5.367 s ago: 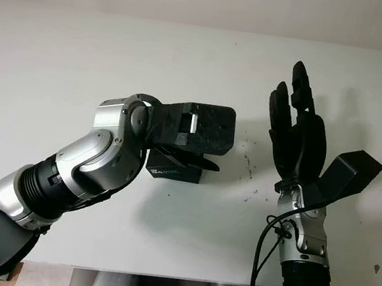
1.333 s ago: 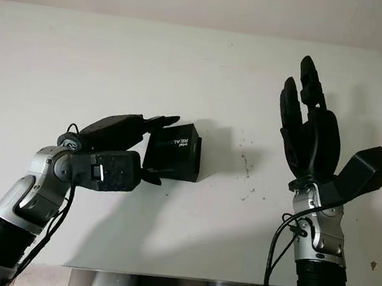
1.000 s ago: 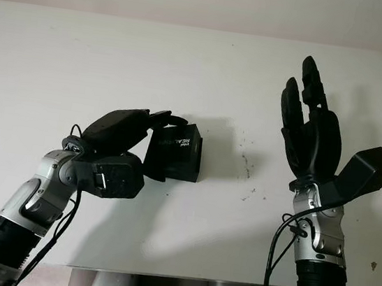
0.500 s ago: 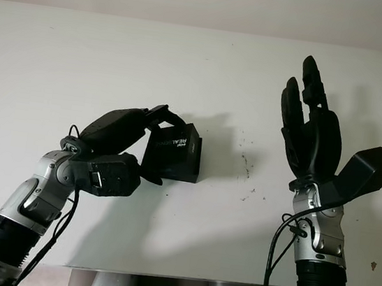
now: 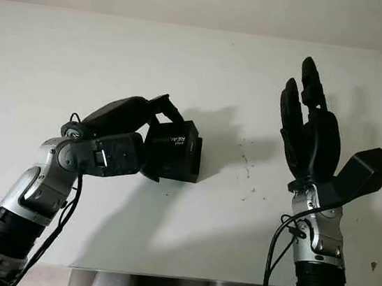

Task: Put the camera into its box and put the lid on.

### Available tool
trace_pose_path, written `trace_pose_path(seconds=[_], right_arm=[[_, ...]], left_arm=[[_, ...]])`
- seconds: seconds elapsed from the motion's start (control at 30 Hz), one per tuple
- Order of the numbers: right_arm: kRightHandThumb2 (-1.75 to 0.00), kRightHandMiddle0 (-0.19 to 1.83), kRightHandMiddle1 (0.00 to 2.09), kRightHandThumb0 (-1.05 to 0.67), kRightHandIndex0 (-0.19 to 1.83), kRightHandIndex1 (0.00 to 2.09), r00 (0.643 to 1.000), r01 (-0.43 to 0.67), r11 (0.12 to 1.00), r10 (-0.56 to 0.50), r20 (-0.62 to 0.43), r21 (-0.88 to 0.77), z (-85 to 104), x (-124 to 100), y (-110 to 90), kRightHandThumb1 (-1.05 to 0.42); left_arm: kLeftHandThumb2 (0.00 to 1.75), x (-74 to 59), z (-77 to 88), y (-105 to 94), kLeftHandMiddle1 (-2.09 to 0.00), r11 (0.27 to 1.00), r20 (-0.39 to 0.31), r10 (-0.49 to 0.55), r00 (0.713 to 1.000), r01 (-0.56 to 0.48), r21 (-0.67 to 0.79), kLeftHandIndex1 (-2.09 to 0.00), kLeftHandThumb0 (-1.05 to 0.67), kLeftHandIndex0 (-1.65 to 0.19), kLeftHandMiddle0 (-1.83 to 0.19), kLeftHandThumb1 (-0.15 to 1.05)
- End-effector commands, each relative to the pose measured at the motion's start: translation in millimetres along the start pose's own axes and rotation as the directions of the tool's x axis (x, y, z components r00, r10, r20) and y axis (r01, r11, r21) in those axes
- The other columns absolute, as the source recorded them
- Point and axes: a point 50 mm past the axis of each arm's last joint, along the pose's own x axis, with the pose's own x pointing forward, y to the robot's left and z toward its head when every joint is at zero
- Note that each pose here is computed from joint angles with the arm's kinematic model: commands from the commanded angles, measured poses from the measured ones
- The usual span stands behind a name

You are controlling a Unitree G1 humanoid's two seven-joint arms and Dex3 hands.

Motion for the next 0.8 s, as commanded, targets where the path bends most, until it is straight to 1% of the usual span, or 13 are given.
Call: trace_pose_path(seconds=[0.0,0.07,0.17,0.33,0.63,0.77], right_arm=[[-0.25,0.03,0.05,-0.65,-0.01,0.05,1.000,0.000,1.000,0.000,0.022,-0.002,4.4,-0.6,1.3,-1.05],[-0.25,0.03,0.05,-0.65,-0.01,0.05,1.000,0.004,1.000,-0.004,0.020,-0.006,4.0,-0.8,1.4,-1.05],[-0.25,0.04,0.06,-0.66,-0.01,0.06,1.000,0.006,1.000,-0.005,0.020,-0.006,3.5,-1.2,1.6,-1.05],[-0.25,0.04,0.05,-0.67,0.00,0.06,1.000,0.003,1.000,-0.003,0.023,-0.009,3.5,-1.4,2.5,-1.05],[-0.23,0.04,0.06,-0.66,0.00,0.05,1.000,0.014,1.000,-0.014,0.008,0.006,2.8,-2.9,5.6,-1.05],[-0.23,0.05,0.06,-0.68,0.00,0.06,1.000,0.017,1.000,-0.018,0.006,0.013,2.2,-3.3,6.6,-1.05]], left_arm=[[0.05,1.1,10.9,8.2,-1.58,1.000,0.041,0.012,0.999,-0.013,0.023,-1.36,-0.12,-0.18,-0.23,1.04],[0.05,1.1,12.6,8.9,-1.56,1.000,0.044,0.008,0.999,-0.009,0.028,-1.36,-0.13,-0.18,-0.24,1.03],[0.05,0.7,14.9,9.9,-1.58,0.999,0.049,0.010,0.999,-0.012,0.036,-1.36,-0.13,-0.19,-0.25,1.03],[0.05,-0.3,19.8,9.8,-1.61,0.997,0.034,0.002,0.999,-0.005,0.081,-1.36,-0.13,-0.20,-0.25,1.02],[0.05,0.4,25.0,7.4,-1.64,0.994,-0.061,-0.002,0.998,0.009,0.112,-1.34,-0.09,-0.22,-0.30,1.00],[0.06,2.4,26.0,5.5,-1.51,0.997,-0.110,0.003,0.994,0.006,0.081,-1.28,-0.08,-0.23,-0.28,1.00]])
